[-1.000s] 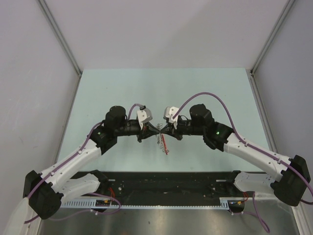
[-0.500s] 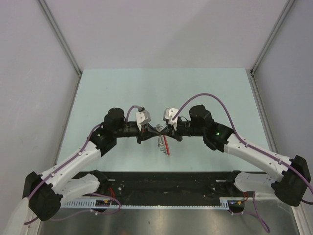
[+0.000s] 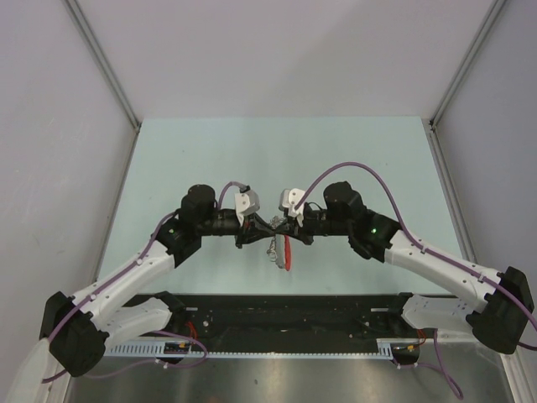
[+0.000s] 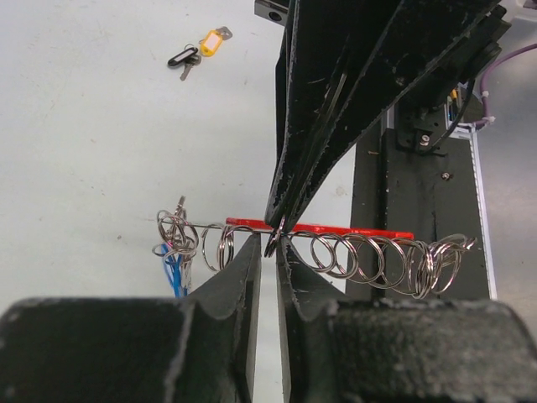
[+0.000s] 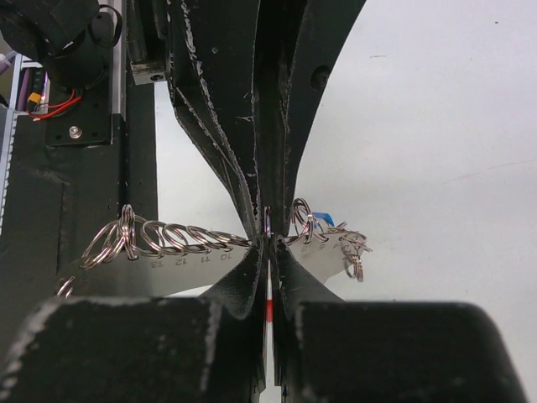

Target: Put the keys on the keyring

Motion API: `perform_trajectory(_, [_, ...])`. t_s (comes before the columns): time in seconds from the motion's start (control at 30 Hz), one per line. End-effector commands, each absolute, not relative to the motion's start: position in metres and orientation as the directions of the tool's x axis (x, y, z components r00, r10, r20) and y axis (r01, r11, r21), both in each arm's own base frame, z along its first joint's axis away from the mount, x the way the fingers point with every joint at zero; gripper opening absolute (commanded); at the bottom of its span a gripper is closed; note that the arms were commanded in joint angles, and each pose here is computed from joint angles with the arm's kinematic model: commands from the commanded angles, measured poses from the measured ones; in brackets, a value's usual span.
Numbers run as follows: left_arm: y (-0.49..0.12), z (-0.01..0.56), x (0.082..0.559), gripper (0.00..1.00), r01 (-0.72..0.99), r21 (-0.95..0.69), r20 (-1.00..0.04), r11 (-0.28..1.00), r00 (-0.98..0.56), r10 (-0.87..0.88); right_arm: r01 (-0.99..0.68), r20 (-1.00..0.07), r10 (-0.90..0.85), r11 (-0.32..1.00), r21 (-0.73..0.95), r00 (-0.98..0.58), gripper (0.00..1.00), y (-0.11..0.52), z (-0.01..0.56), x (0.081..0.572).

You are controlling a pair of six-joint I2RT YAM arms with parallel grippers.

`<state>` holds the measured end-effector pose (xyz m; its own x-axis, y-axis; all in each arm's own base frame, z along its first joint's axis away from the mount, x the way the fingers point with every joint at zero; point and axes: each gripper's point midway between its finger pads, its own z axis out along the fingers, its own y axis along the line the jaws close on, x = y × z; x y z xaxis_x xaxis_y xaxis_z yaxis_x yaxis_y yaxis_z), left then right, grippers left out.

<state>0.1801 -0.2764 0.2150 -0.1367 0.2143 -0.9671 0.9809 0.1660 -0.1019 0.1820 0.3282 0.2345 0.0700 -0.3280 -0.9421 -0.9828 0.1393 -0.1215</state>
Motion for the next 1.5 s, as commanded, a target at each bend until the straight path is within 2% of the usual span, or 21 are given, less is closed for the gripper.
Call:
perform_trajectory(0.0, [-0.287,0.234,0.165,0.16,0.997,-0.062,-0.983,0.053,-0.07,0.169,-0.981,-0.959,-0.235,0.076,-0.18,0.157,0.0,0.342,0.264,0.172])
perform_trajectory(0.2, [-0.287,0.239,0.165,0.01,0.997,-0.04,-0.987,0.059,-0.049,0.153,-0.981,-0.957,-0.243,0.077,-0.178,0.155,0.0,0.342,0.263,0.172])
perform_trajectory(0.3, [-0.285,0.241,0.169,0.0,0.995,-0.03,-0.989,0.098,-0.044,0.143,-0.981,-0.957,-0.25,0.089,-0.173,0.147,0.0,0.341,0.263,0.173])
perform_trajectory(0.4, [-0.282,0.243,0.174,0.0,0.989,-0.03,-0.99,0.143,-0.049,0.131,-0.976,-0.963,-0.242,0.15,-0.159,0.12,0.15,0.338,0.269,0.179])
perform_trajectory(0.43, [-0.281,0.242,0.174,0.0,0.988,-0.033,-0.99,0.153,-0.054,0.131,-0.971,-0.965,-0.235,0.179,-0.156,0.112,0.26,0.335,0.273,0.183])
perform_trajectory(0.47, [-0.28,0.243,0.174,0.0,0.986,-0.037,-0.99,0.164,-0.058,0.126,-0.967,-0.967,-0.232,0.201,-0.154,0.106,0.3,0.332,0.275,0.186])
perform_trajectory(0.5, [-0.279,0.239,0.174,0.0,0.984,-0.045,-0.989,0.173,-0.068,0.128,-0.958,-0.973,-0.214,0.249,-0.139,0.085,0.39,0.327,0.283,0.191])
perform_trajectory(0.6, [-0.276,0.239,0.171,0.0,0.983,-0.047,-0.991,0.18,-0.069,0.118,-0.922,-0.982,-0.187,0.371,-0.11,0.042,0.54,0.31,0.294,0.209])
perform_trajectory(0.67, [-0.274,0.24,0.173,0.0,0.978,-0.051,-0.991,0.202,-0.074,0.112,-0.888,-0.99,-0.143,0.458,-0.049,-0.019,0.61,0.295,0.303,0.221])
perform_trajectory(0.7, [-0.272,0.241,0.172,0.0,0.977,-0.045,-0.992,0.208,-0.068,0.108,-0.878,-0.99,-0.132,0.477,-0.028,-0.04,0.7,0.29,0.303,0.224])
perform_trajectory(0.8, [-0.27,0.241,0.171,0.0,0.975,-0.029,-0.993,0.218,-0.053,0.107,-0.833,-0.99,-0.083,0.551,0.051,-0.116,0.85,0.271,0.307,0.234])
perform_trajectory(0.87, [-0.267,0.244,0.172,0.0,0.974,-0.003,-0.994,0.225,-0.028,0.107,-0.804,-0.986,-0.074,0.589,0.08,-0.152,0.91,0.26,0.305,0.238])
perform_trajectory(0.9, [-0.266,0.243,0.171,0.0,0.974,-0.001,-0.993,0.226,-0.027,0.111,-0.786,-0.982,-0.066,0.61,0.101,-0.177,0.98,0.254,0.303,0.241])
perform_trajectory(1.2, [-0.26,0.243,0.174,0.0,0.968,0.048,-0.988,0.245,0.01,0.157,-0.588,-0.93,-0.034,0.783,0.202,-0.365,1.0,0.211,0.267,0.265])
perform_trajectory(1.33, [-0.258,0.239,0.177,0.0,0.965,0.057,-0.981,0.257,0.007,0.192,-0.438,-0.88,-0.012,0.871,0.224,-0.475,1.0,0.183,0.237,0.281])
perform_trajectory(1.47, [-0.257,0.233,0.18,0.0,0.965,0.06,-0.973,0.257,-0.001,0.231,-0.184,-0.781,0.051,0.96,0.21,-0.622,1.0,0.133,0.191,0.294])
